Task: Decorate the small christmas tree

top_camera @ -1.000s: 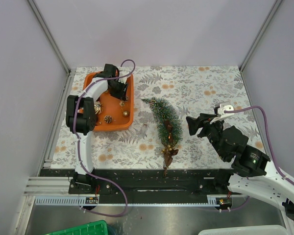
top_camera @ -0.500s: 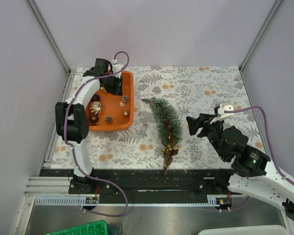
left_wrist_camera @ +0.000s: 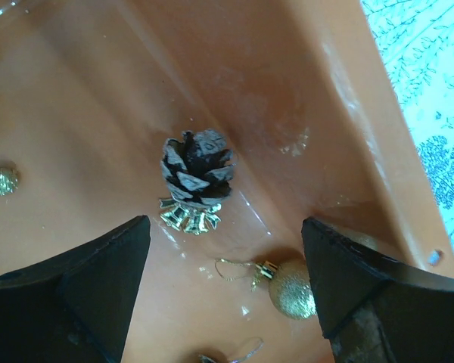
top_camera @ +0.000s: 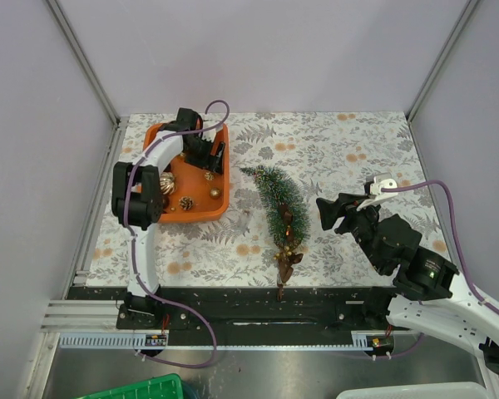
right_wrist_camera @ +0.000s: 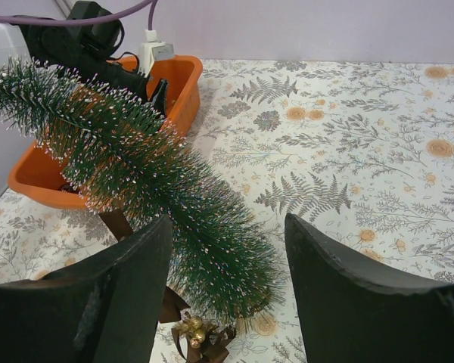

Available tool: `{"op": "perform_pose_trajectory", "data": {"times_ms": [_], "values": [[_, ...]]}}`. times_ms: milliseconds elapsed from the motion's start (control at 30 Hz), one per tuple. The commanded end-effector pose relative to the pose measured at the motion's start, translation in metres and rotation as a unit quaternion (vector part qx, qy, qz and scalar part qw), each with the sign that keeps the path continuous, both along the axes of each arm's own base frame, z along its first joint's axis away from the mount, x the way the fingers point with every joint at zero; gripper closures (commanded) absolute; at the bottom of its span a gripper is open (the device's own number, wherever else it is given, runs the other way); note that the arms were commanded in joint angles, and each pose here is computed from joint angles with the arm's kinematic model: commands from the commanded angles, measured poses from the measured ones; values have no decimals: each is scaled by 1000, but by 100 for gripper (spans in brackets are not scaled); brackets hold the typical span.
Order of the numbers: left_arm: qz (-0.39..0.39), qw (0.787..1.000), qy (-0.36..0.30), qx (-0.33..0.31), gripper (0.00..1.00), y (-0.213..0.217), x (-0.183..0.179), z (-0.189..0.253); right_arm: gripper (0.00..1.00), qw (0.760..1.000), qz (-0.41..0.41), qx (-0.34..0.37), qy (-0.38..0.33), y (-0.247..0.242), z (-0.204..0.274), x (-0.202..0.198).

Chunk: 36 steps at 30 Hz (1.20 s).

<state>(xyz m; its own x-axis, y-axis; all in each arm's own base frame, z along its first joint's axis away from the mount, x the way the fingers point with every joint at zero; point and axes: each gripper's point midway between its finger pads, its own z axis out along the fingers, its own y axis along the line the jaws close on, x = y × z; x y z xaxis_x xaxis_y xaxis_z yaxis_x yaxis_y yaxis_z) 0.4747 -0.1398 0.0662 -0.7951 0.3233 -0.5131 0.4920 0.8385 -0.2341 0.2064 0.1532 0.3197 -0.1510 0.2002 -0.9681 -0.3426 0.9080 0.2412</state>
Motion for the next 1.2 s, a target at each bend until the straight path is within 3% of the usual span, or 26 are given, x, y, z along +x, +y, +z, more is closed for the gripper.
{"op": "perform_pose_trajectory", "data": {"times_ms": [0,267,567,933,1167], "values": [[3,1000,-24,-8,17,-8,21,15,31,1000,-4,15,-3,1,4,2],[9,1000,-25,-7,22,-9,34,6,31,1000,2,15,3,7,-5,3],[12,1000,-17,6,36,-9,34,-4,31,1000,0,14,1,5,-5,2],[11,1000,2,1,63,-9,24,-11,31,1000,-2,19,-2,3,-2,2],[6,1000,-12,-16,70,-14,18,13,31,1000,-1,21,-4,2,1,1]]}}
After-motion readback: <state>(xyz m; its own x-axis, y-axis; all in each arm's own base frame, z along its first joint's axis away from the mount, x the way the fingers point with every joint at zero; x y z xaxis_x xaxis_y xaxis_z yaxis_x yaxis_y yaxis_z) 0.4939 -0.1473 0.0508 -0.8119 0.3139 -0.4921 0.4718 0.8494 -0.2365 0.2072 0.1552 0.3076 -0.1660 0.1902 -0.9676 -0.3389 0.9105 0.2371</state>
